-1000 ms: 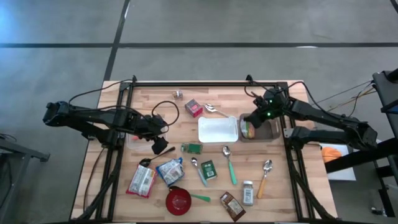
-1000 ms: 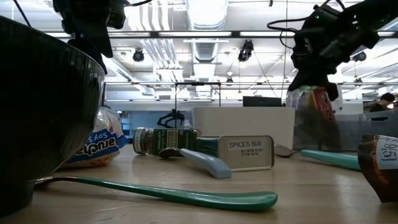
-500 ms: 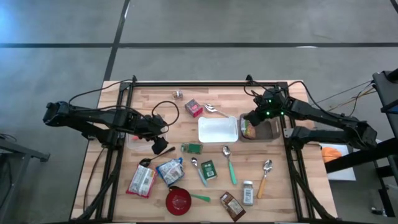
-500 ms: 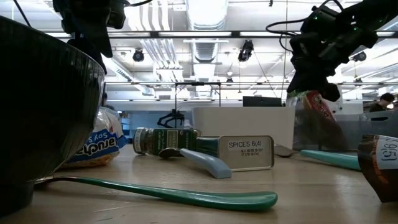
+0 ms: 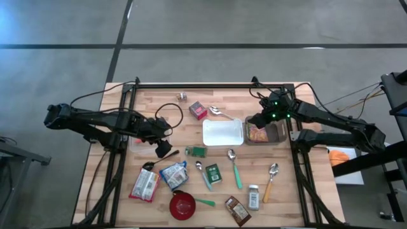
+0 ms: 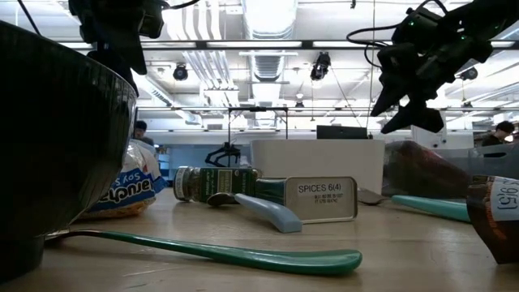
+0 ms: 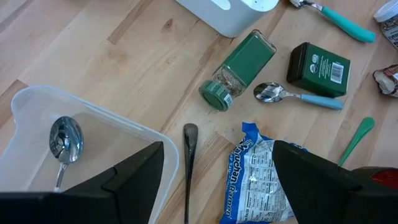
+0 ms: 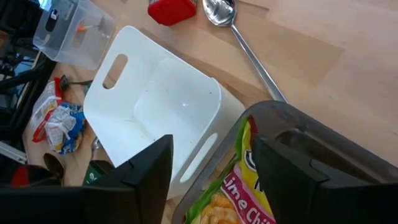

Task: Pick & Place Food Item
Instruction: Put the yellow spoon into the transparent bin

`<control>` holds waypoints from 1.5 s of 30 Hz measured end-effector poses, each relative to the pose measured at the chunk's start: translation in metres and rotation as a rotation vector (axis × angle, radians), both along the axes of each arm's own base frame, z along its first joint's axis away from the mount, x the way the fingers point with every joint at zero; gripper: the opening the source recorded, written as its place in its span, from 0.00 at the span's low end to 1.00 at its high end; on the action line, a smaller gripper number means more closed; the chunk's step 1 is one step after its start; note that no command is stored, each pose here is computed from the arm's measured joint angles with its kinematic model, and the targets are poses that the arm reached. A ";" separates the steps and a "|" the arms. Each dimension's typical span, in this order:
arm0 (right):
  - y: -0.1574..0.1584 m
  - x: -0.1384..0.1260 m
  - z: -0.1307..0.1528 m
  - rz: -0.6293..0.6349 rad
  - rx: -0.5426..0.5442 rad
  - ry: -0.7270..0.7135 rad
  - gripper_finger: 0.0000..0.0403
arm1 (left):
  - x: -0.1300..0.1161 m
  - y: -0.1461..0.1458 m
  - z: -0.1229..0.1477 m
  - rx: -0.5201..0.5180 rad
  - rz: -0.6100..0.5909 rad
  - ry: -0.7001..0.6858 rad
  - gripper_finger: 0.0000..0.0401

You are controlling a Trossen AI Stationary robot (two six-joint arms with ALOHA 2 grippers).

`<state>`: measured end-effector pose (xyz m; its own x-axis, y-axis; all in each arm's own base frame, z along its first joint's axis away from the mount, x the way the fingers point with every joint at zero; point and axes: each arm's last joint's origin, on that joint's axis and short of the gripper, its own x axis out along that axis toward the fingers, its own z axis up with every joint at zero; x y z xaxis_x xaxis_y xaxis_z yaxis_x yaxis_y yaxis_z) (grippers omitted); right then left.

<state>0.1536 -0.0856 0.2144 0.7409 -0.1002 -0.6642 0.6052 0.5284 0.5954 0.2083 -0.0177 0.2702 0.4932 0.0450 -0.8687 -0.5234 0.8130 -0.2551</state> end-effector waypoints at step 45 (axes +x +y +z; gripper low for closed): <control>0.124 -0.013 0.060 -0.242 0.585 0.470 0.54 | 0.000 0.000 0.000 -0.071 0.089 -0.002 0.76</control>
<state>0.1402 0.0382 0.2747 0.3716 0.2399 -0.8969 0.9206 0.0295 0.3894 0.2082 -0.0181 0.2702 0.4921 0.0265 -0.8701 -0.5919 0.7431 -0.3121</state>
